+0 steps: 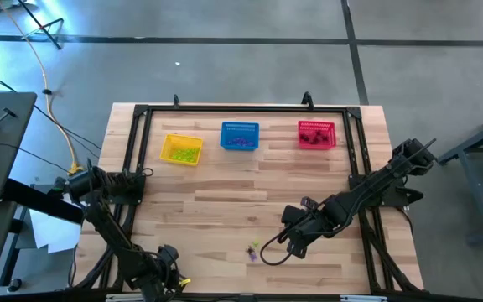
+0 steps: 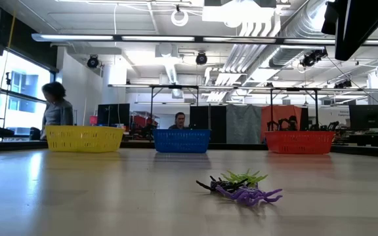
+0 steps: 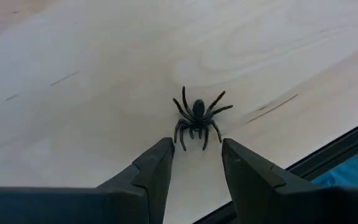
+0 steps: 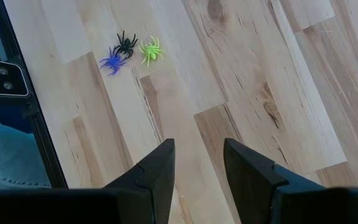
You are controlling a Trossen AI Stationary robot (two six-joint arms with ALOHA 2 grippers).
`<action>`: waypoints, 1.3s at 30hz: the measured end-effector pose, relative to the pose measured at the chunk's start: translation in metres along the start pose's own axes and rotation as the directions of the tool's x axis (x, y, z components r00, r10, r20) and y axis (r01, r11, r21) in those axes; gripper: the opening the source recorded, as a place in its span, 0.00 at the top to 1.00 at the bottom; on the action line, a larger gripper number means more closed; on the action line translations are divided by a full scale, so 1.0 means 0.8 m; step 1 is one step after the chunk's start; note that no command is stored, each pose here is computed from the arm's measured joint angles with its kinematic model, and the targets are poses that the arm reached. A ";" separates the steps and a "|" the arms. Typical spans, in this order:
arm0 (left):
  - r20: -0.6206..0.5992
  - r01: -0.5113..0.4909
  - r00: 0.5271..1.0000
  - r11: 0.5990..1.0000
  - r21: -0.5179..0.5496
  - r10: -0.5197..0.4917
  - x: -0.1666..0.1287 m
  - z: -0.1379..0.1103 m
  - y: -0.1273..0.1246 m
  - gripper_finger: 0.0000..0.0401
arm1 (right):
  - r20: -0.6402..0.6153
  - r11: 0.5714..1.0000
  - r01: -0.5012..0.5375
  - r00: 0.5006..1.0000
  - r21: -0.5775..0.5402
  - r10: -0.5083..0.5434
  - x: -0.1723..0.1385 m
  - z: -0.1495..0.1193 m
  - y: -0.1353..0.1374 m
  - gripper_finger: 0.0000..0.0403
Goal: Sort Halloween decoration
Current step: Put the black spider toy into the red bin
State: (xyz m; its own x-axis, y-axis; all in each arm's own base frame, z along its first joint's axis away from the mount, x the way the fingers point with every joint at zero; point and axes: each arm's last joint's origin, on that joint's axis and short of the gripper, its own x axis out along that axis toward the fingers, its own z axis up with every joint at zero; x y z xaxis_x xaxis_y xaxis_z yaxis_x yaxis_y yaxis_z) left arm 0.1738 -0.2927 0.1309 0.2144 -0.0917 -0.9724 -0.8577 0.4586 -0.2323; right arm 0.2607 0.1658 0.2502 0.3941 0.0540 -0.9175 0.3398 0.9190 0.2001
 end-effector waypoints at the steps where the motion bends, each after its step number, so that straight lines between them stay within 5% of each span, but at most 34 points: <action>1: 0.004 -0.007 1.000 1.000 0.006 0.007 0.001 0.000 0.001 0.68 | 0.000 1.000 0.000 1.000 0.000 0.000 0.000 0.000 0.000 0.67; 13: 0.004 -0.087 0.996 0.996 0.024 0.086 0.003 0.006 0.007 0.99 | 0.000 1.000 0.000 1.000 0.000 0.000 0.000 0.000 0.000 0.67; 29: -0.041 -0.039 0.998 0.999 0.011 0.039 -0.001 0.011 -0.003 1.00 | 0.000 1.000 0.001 1.000 0.000 -0.001 0.000 0.000 0.000 0.67; 35: -0.025 -0.134 0.991 0.991 0.013 0.134 -0.014 0.011 -0.006 0.93 | 0.000 1.000 0.001 1.000 0.000 -0.001 0.000 0.000 0.000 0.67; 39: -0.039 -0.111 0.993 0.993 0.026 0.112 -0.023 0.008 -0.014 0.84 | 0.000 1.000 0.001 1.000 0.000 -0.001 0.000 0.000 0.000 0.67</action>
State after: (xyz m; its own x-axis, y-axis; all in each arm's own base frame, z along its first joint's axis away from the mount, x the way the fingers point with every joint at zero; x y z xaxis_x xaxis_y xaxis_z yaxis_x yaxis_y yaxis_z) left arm 0.1824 -0.2904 0.1518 0.0983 -0.0742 -0.9924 -0.8637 0.4890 -0.1221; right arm 0.2607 0.1657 0.2502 0.3941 0.0534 -0.9175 0.3403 0.9189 0.1997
